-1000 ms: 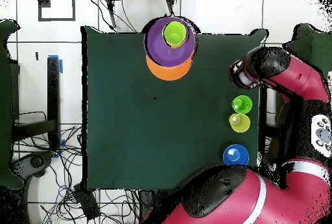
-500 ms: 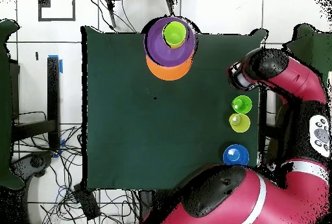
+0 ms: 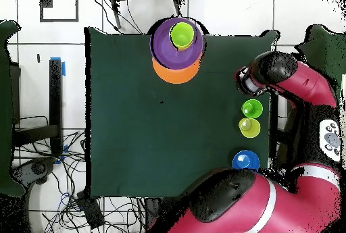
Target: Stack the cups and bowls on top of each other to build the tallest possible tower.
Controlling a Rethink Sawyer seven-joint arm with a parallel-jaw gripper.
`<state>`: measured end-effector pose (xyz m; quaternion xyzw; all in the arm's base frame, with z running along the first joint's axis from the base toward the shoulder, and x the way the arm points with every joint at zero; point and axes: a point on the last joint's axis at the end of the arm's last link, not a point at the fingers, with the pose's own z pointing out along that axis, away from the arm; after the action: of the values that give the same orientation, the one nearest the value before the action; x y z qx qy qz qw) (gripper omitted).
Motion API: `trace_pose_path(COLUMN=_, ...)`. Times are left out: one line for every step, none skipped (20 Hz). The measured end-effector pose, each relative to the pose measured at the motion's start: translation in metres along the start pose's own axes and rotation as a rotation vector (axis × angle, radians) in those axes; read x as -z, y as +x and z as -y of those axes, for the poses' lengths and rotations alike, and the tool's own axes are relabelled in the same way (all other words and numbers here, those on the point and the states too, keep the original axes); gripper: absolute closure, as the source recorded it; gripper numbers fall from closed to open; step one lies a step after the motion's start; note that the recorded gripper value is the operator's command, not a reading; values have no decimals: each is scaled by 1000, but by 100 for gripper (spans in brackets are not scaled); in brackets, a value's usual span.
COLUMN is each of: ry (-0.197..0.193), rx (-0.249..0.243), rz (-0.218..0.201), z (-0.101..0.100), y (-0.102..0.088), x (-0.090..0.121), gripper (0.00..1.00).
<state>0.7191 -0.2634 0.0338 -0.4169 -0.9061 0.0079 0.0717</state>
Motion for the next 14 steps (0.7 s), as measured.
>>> trace_pose_path(ry=1, rx=0, rz=-2, z=0, y=0, x=-1, gripper=0)
trace_pose_path(ry=2, rx=0, rz=-6, z=1, y=2, x=-5, gripper=0)
trace_pose_path(ry=2, rx=0, rz=-6, z=1, y=2, x=-7, gripper=0)
trace_pose_path(ry=2, rx=0, rz=-7, z=1, y=2, x=-8, gripper=0)
trace_pose_path(ry=2, rx=-1, rz=-8, z=1, y=3, x=-10, gripper=0)
trace_pose_path(ry=1, rx=-1, rz=-6, z=2, y=4, x=-16, gripper=100)
trace_pose_path(ry=1, rx=-1, rz=-5, z=2, y=4, x=-16, gripper=100)
trace_pose_path(ry=1, rx=-1, rz=-5, z=2, y=4, x=-17, gripper=100)
trace_pose_path(ry=1, rx=-1, rz=-5, z=2, y=4, x=-17, gripper=100)
trace_pose_path(ry=0, rx=-1, rz=-4, z=2, y=5, x=-19, gripper=100)
trace_pose_path(ry=0, rx=-1, rz=-4, z=3, y=5, x=-20, gripper=100)
trace_pose_path(ry=0, rx=-1, rz=-4, z=3, y=6, x=-20, gripper=100)
trace_pose_path(ry=1, rx=0, rz=-8, z=3, y=8, x=-22, gripper=100)
trace_pose_path(ry=2, rx=0, rz=-11, z=3, y=9, x=-23, gripper=100)
